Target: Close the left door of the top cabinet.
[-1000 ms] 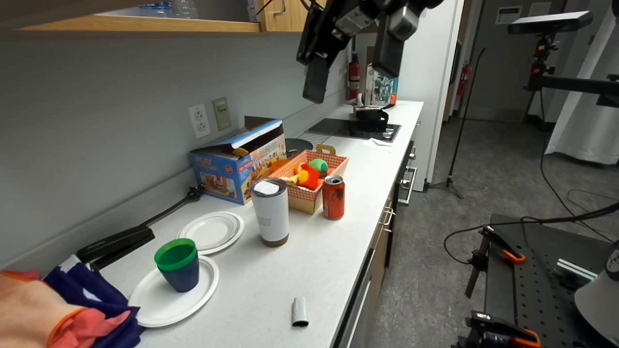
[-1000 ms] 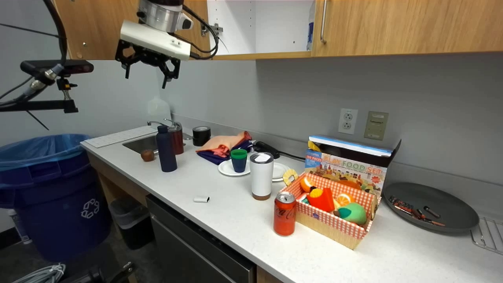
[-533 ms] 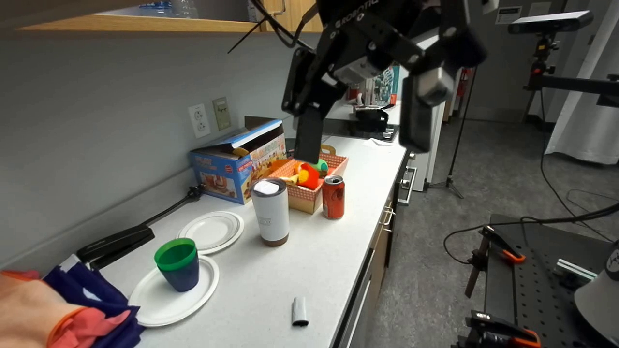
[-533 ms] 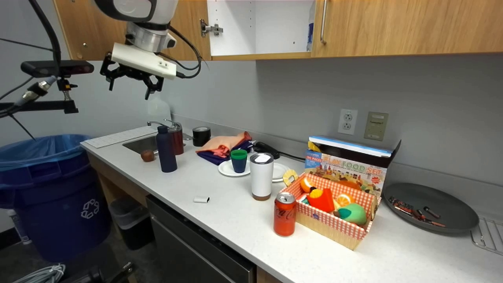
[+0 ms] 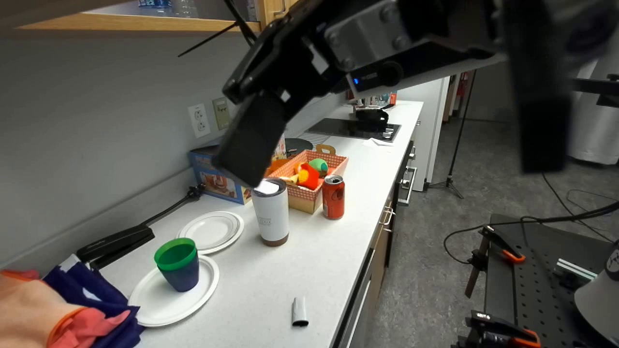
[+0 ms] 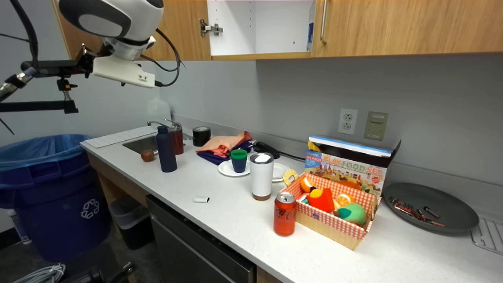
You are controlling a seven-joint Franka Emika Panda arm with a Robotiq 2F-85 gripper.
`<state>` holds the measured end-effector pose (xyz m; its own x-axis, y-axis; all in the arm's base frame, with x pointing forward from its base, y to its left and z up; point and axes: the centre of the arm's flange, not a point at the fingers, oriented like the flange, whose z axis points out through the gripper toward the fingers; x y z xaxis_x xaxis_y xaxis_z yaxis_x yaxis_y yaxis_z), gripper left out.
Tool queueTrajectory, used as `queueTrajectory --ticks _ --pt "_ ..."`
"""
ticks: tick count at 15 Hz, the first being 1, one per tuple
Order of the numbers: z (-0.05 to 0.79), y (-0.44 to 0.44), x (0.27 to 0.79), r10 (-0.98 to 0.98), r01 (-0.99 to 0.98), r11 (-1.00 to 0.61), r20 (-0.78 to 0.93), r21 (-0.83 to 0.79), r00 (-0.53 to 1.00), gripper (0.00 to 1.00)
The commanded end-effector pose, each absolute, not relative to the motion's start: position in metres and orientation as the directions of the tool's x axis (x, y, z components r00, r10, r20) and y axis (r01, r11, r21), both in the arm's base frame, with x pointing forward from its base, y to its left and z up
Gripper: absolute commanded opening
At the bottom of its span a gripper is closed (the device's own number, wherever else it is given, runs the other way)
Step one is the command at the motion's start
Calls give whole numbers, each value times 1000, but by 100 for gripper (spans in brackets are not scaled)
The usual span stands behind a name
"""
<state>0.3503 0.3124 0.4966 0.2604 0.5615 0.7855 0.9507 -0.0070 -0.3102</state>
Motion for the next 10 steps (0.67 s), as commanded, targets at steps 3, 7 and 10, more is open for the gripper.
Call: queueTrajectory --ticks 3,7,10 --pt "513 317 314 424 990 -14 896 -138 131 100" --pt "525 326 300 437 998 -64 899 -2 29 100" --pt "536 331 293 511 990 -116 860 78 -8 100"
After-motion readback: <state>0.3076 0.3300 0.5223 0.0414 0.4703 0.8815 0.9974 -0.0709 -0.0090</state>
